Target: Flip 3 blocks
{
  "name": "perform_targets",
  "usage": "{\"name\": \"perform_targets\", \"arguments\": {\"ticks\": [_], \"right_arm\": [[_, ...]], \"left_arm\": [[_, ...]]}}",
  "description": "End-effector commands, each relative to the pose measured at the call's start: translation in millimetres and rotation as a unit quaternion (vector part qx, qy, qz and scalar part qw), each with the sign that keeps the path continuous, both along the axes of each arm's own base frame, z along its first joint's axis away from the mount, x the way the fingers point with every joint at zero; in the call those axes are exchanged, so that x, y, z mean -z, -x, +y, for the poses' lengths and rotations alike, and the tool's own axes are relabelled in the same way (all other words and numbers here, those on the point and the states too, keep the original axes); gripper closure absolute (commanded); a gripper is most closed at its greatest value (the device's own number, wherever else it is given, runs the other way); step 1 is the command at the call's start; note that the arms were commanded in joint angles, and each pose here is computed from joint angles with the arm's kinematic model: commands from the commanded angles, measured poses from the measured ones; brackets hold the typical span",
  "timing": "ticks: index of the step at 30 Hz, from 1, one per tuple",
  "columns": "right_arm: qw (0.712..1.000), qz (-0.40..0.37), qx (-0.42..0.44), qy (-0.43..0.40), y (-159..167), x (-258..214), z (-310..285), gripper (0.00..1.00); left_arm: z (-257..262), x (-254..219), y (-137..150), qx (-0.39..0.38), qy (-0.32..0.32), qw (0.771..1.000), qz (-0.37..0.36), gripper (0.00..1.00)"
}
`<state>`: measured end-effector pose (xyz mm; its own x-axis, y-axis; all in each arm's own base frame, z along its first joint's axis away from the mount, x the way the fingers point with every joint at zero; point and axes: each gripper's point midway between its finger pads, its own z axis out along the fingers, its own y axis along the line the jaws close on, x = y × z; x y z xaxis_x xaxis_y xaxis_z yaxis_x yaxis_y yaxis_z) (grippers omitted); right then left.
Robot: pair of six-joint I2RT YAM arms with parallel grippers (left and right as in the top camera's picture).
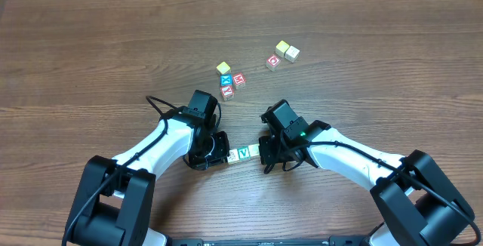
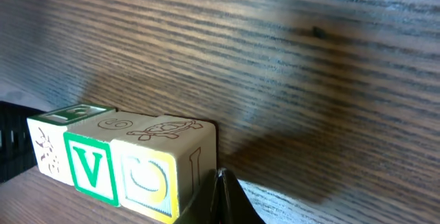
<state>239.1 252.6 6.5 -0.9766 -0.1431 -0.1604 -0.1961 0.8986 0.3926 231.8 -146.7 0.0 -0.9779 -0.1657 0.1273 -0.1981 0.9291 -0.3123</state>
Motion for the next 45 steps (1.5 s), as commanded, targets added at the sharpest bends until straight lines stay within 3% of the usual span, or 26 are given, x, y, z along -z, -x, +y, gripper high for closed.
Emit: {"name": "perform_targets", "arguments": {"ticks": [1,21,45], "right_arm": [[1.000,0.006,0.001,-0.016,1.7,0.0,6.8,0.96],[1.000,-0.003,-0.003,-0.016,-0.9,-0.4,7.2,0.96],[0.997,-0.038,-0.069,-0.007,-2.5,-0.3,7.0,0.96]], "left_arm": [[-10.1,-0.3,4.6,0.003,0.019,1.000,0.010,0.96],[-11.0,-0.3,4.9,-0.121,0.008,0.991,0.056,0.96],[-14.0,1.8,10.9,-0.122,-0.010,0.991,0.059,0.96]]}}
